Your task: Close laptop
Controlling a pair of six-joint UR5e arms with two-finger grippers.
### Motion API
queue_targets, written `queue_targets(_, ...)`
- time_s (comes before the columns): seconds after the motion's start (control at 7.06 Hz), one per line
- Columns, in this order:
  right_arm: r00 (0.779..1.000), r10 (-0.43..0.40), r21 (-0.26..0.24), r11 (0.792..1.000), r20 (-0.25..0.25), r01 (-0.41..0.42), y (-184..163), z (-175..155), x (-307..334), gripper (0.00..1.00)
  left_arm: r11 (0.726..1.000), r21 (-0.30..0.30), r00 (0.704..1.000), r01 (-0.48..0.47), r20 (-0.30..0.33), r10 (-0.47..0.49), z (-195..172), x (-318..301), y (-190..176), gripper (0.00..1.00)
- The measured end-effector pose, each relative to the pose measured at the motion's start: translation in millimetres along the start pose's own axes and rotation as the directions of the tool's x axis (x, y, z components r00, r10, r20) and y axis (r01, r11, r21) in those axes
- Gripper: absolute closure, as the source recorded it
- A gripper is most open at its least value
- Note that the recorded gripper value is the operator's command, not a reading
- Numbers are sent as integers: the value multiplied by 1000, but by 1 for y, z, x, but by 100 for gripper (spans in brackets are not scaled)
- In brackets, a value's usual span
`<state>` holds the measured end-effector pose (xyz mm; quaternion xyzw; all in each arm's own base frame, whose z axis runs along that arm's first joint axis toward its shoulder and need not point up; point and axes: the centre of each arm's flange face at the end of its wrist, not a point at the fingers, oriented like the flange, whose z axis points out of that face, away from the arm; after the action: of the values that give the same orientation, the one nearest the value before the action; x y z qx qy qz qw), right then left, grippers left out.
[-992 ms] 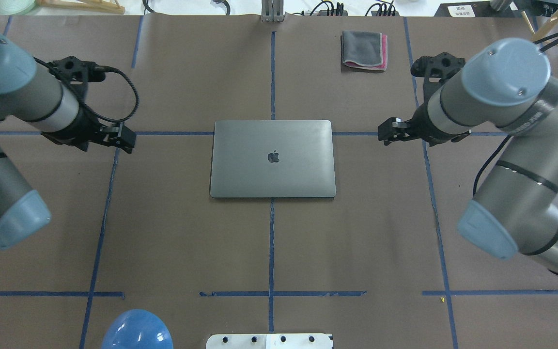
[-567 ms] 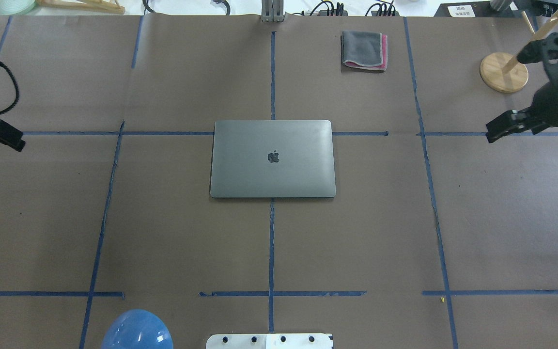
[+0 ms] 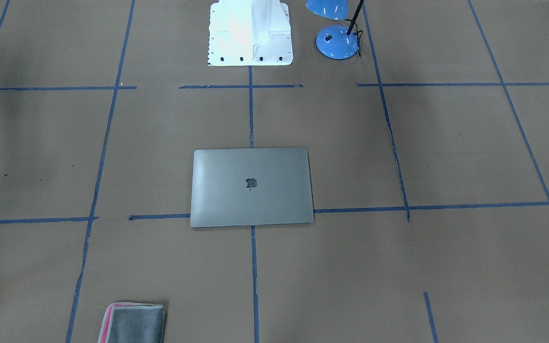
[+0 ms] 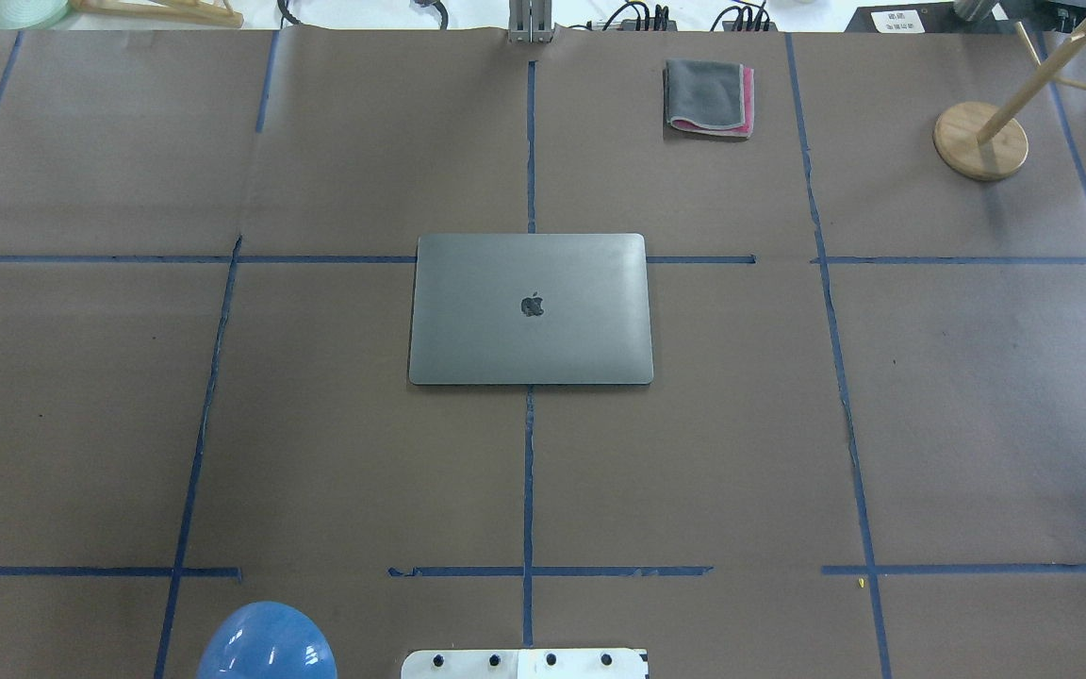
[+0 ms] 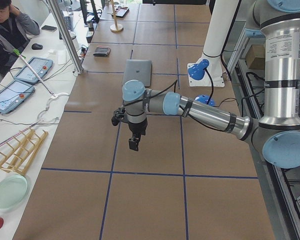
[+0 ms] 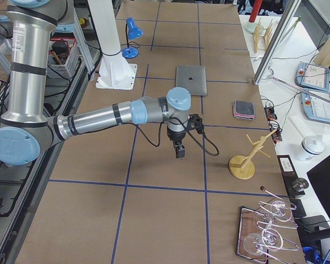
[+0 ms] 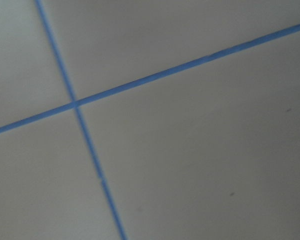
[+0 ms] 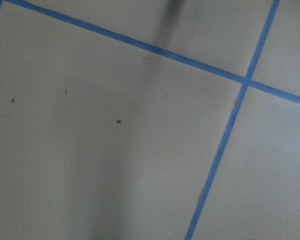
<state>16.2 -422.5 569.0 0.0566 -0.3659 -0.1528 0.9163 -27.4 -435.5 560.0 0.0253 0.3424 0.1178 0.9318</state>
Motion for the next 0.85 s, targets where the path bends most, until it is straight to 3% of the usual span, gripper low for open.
queue_targets(0.28, 997, 68, -9, 998, 45, -68, 45, 15, 61, 2, 994, -41, 994, 97, -51, -99, 28, -49, 46, 0)
queue_targets(0.85, 984, 173, -8, 985, 47, -172, 55, 15, 70, 0, 983, -89, 980, 162, -104, -171, 62, -75, 68, 0)
